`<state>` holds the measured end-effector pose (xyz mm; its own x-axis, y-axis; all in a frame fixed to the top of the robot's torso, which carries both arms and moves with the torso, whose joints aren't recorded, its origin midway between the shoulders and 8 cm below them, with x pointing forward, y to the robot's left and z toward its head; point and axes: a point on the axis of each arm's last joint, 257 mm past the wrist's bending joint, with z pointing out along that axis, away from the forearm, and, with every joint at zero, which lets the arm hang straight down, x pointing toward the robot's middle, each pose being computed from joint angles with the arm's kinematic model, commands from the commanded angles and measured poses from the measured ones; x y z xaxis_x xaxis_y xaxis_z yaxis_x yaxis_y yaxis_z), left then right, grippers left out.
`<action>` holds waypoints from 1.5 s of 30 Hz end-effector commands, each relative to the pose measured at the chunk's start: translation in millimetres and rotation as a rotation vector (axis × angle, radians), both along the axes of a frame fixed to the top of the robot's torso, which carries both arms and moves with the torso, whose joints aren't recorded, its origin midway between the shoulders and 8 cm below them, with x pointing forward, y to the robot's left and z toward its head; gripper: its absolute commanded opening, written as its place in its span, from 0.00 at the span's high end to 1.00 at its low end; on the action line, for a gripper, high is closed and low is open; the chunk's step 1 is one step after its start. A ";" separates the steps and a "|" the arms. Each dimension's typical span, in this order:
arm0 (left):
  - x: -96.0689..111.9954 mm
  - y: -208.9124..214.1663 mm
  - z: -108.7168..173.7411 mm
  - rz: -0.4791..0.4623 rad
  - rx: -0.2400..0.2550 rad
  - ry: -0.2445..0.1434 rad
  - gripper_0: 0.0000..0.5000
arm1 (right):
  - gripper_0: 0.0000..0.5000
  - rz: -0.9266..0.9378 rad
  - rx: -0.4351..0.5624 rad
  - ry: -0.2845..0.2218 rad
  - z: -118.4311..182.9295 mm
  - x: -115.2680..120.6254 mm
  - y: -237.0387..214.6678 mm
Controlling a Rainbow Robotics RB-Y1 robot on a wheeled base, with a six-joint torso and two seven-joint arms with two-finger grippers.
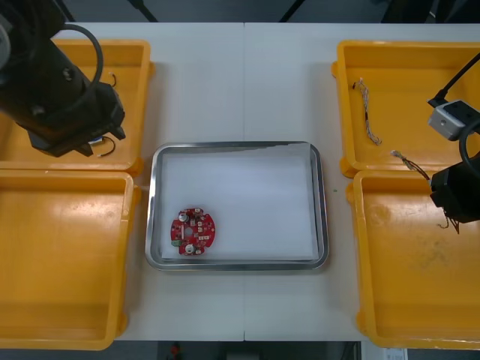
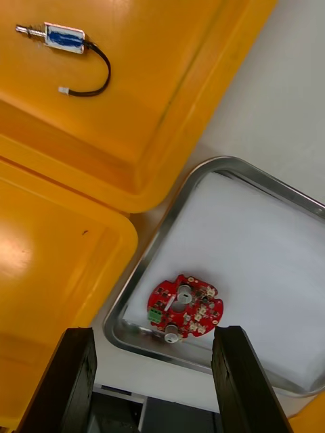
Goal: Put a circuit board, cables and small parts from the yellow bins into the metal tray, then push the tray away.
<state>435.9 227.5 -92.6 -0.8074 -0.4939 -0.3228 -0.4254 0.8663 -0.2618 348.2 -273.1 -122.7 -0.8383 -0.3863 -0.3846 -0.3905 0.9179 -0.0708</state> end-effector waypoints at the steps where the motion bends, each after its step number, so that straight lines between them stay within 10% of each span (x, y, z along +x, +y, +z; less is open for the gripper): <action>1: 20.3 42.9 41.7 0.071 -0.003 -0.068 0.00 | 1.00 0.052 -0.064 -0.010 5.0 -1.4 -1.8; 27: 70.5 211.2 43.4 -0.027 0.214 -0.062 0.00 | 1.00 0.510 -0.198 -0.041 -27.8 -9.9 125.6; 45: 82.6 232.0 29.8 -0.049 0.240 -0.063 0.00 | 1.00 0.924 -0.268 -0.114 -80.3 7.9 224.0</action>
<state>502.7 465.6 -92.4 -0.8287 -0.3722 -0.4181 -0.3921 0.9190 -0.0409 357.6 -69.5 -203.9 -0.1942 -0.9502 -0.2436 -0.9209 0.2621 -0.2884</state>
